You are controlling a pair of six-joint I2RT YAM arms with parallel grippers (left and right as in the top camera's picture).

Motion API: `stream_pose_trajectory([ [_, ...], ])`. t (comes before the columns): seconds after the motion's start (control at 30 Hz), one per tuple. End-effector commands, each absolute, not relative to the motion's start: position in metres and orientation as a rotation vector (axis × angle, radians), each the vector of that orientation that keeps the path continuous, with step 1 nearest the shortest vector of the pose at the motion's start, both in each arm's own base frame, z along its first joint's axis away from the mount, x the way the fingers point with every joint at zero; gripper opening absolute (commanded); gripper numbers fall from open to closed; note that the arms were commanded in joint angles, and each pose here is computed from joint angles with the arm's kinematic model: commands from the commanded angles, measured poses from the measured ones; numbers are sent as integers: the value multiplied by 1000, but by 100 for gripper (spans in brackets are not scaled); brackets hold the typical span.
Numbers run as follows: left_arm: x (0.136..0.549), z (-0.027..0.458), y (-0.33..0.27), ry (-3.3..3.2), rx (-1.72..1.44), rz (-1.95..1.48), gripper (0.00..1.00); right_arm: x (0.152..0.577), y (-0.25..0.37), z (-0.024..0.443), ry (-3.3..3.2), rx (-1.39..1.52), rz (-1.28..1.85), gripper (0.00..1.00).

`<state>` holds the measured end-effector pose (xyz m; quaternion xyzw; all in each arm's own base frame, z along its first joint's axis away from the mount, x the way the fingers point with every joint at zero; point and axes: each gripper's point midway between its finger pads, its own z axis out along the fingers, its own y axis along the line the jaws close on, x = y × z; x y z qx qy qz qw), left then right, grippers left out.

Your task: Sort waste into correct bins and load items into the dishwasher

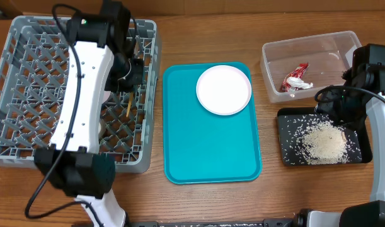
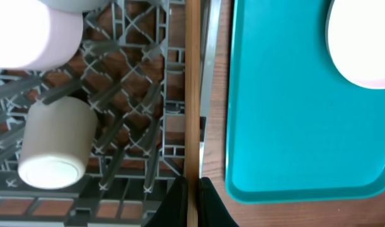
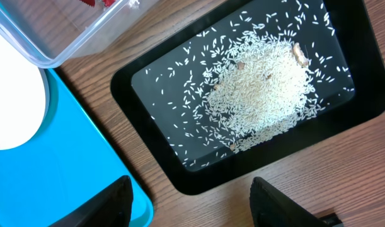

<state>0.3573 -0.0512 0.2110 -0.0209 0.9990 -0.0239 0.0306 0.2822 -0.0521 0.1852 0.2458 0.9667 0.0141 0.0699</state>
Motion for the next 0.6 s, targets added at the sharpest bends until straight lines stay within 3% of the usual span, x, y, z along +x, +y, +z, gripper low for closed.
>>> stream_pose_trajectory([
  [0.0,356,200,-47,3073,-152,-42,4,286,-53,198,2862,726,46,62],
  [0.3,385,155,-48,3002,-48,-28,4,286,-53,198,2860,725,46,61],
  [0.57,375,116,-45,3049,102,-1,4,287,-53,198,2859,725,46,62],
])
